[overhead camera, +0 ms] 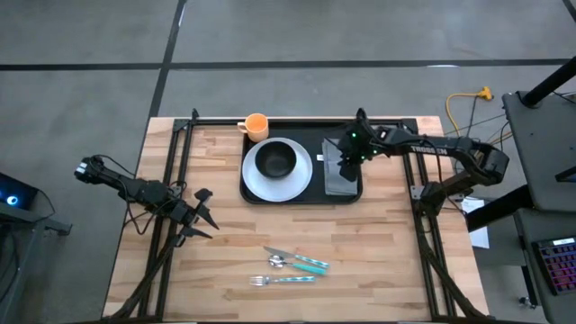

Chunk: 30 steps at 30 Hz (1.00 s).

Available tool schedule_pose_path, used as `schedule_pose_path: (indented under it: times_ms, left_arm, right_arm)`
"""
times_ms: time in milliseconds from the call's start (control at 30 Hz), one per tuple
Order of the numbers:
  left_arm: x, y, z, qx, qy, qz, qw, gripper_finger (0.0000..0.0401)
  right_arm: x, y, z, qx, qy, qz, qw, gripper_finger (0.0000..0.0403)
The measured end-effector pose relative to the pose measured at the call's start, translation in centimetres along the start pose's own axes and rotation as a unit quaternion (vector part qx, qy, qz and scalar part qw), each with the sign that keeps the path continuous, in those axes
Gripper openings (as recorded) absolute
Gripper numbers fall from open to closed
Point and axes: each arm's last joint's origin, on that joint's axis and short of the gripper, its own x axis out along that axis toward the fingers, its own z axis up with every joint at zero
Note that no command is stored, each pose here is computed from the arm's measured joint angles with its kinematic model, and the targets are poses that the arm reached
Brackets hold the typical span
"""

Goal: Set up tray
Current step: Put the gray napkin on the right side of the black tray

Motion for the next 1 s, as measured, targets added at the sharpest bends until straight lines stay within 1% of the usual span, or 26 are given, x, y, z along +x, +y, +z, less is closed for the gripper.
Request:
schedule_pose_path:
  times_ms: [133,367,733,800,933,1000]
  left_arm:
    - [0.0,0.0,0.0,0.0,0.0,0.0,1.0,0.0122]
    - [0.0,0.0,0.0,0.0,0.0,0.0,1.0,0.0122]
    - [0.0,0.0,0.0,0.0,0.0,0.0,1.0,0.0122]
    - [0.0,0.0,0.0,0.0,0.0,0.0,1.0,0.0122]
    - [0.0,0.0,0.0,0.0,0.0,0.0,1.0,0.0122]
    - [0.0,0.0,0.0,0.0,0.0,0.0,1.0,0.0122]
  right_arm:
    - [0.5,0.0,-0.8,0.001,0.007,0.001,1.0,0.0131]
    - [1.2,0.0,-1.3,-0.001,-0.027,-0.002,1.0,0.0128]
    - [2.2,0.0,-2.9,0.017,-0.019,0.001,1.0,0.0124]
    - [2.9,0.0,-2.9,0.027,-0.018,0.003,0.999,0.0123]
    - [5.1,0.0,-3.2,0.03,0.025,0.01,0.999,0.0123]
    - [6.2,-0.1,-3.0,0.032,0.037,0.011,0.999,0.0123]
